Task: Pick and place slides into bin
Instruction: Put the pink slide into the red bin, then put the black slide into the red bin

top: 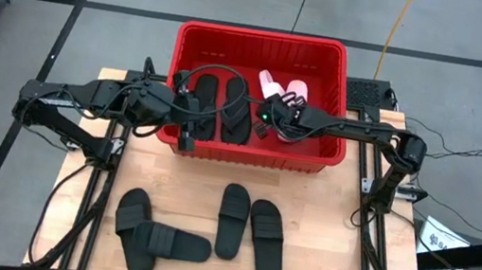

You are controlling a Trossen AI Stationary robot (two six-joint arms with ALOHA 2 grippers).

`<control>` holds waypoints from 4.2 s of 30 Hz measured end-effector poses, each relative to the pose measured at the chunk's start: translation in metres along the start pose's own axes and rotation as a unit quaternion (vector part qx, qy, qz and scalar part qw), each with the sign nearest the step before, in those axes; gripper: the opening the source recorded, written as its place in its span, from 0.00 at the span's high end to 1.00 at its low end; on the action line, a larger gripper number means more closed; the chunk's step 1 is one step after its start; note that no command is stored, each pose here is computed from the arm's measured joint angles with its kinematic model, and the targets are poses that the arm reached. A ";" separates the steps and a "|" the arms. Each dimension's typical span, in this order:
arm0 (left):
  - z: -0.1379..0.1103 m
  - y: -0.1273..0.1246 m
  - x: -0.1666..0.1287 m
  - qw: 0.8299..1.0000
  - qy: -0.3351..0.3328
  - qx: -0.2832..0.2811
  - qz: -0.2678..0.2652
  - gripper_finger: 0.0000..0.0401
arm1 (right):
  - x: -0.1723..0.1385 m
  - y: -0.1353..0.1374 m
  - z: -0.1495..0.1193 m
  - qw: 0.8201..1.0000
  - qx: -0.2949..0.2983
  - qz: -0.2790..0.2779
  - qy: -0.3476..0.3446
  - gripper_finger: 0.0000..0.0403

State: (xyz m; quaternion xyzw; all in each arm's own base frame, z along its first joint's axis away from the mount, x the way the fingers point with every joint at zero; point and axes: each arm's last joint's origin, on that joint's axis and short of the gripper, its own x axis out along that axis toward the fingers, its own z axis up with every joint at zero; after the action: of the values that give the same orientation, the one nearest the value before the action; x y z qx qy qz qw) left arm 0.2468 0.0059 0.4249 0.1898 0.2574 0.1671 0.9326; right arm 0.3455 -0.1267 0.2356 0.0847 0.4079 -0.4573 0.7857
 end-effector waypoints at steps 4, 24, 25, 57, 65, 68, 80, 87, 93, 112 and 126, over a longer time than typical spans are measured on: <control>0.000 0.000 0.000 1.000 0.000 0.009 0.000 0.71 | -0.005 0.007 -0.003 1.000 0.005 0.007 -0.001 0.94; -0.001 0.000 0.000 0.999 0.003 0.032 -0.001 0.71 | -0.014 0.010 -0.016 0.997 0.000 -0.075 0.002 0.95; -0.001 0.000 0.000 0.999 0.003 0.032 -0.001 0.71 | -0.014 0.010 -0.016 0.998 0.001 -0.070 0.005 0.94; -0.001 0.000 0.000 0.999 0.003 0.045 -0.001 0.71 | -0.009 0.012 -0.013 0.997 0.014 0.057 0.058 0.49; -0.001 0.000 0.000 0.999 0.004 0.045 -0.001 0.71 | -0.021 -0.002 -0.001 0.997 0.018 0.074 0.025 0.51; -0.002 0.000 0.000 0.999 0.009 0.045 0.000 0.71 | -0.034 -0.012 0.007 0.995 0.021 0.098 0.006 0.52; -0.016 0.005 0.002 0.997 0.072 -0.036 0.002 0.71 | -0.113 -0.052 0.020 0.984 -0.026 0.140 -0.110 0.70; -0.035 -0.009 -0.006 0.973 0.178 -0.141 -0.039 0.71 | -0.154 -0.067 0.015 0.968 -0.091 0.157 -0.172 0.98; -0.045 -0.027 -0.020 0.925 0.257 -0.268 -0.078 0.71 | -0.176 -0.075 0.008 0.956 -0.140 0.166 -0.198 0.98; -0.047 -0.124 -0.088 0.799 0.315 -0.499 -0.115 0.71 | -0.202 -0.075 -0.014 0.924 -0.268 0.185 -0.199 1.00; -0.106 -0.206 -0.092 0.713 0.346 -0.589 -0.160 0.71 | -0.205 -0.072 -0.012 0.911 -0.261 0.235 -0.215 1.00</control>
State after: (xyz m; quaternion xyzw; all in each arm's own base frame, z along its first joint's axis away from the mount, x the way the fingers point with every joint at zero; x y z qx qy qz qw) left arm 0.1586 -0.1831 0.2882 -0.5128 0.4385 0.1868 0.7140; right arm 0.2313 -0.0282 0.3929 -0.1306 0.3027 -0.1437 0.9331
